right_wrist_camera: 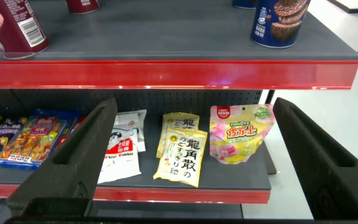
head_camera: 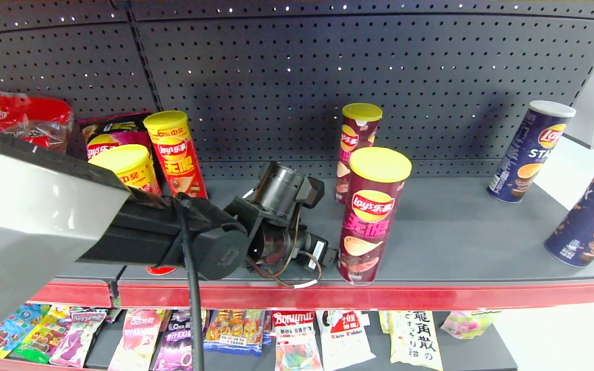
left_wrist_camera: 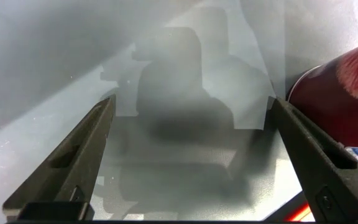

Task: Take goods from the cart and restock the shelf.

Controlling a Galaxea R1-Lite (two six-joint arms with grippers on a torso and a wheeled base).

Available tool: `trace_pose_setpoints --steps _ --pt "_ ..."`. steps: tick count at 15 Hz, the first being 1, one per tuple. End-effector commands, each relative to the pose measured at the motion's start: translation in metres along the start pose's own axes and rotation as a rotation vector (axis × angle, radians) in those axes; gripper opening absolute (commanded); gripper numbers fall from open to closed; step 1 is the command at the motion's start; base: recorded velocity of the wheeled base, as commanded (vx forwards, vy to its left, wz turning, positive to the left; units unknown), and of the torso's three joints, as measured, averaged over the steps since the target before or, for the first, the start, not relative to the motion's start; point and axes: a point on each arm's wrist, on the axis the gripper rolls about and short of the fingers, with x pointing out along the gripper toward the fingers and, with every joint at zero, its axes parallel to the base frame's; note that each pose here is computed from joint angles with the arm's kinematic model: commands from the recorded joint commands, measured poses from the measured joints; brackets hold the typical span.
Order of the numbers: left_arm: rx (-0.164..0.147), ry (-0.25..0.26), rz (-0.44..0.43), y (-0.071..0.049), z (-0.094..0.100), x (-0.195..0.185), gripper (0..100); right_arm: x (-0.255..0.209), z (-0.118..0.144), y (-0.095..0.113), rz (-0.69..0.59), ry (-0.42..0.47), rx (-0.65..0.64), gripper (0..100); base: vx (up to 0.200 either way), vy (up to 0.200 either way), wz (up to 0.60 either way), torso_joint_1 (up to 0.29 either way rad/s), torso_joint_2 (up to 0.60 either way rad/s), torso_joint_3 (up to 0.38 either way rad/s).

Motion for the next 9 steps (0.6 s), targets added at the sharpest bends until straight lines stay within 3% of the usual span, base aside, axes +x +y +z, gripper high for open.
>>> trace_pose_setpoints --steps 1,9 --pt "0.000 0.000 0.000 0.000 0.000 -0.001 100 0.000 0.000 0.000 -0.001 0.001 -0.001 100 0.000 0.000 0.00 0.000 0.00 0.000" --pt "-0.010 -0.021 0.006 0.005 0.003 -0.018 100 0.000 0.000 0.000 0.001 0.001 0.000 100 0.000 0.000 0.00 0.000 0.00 0.000"
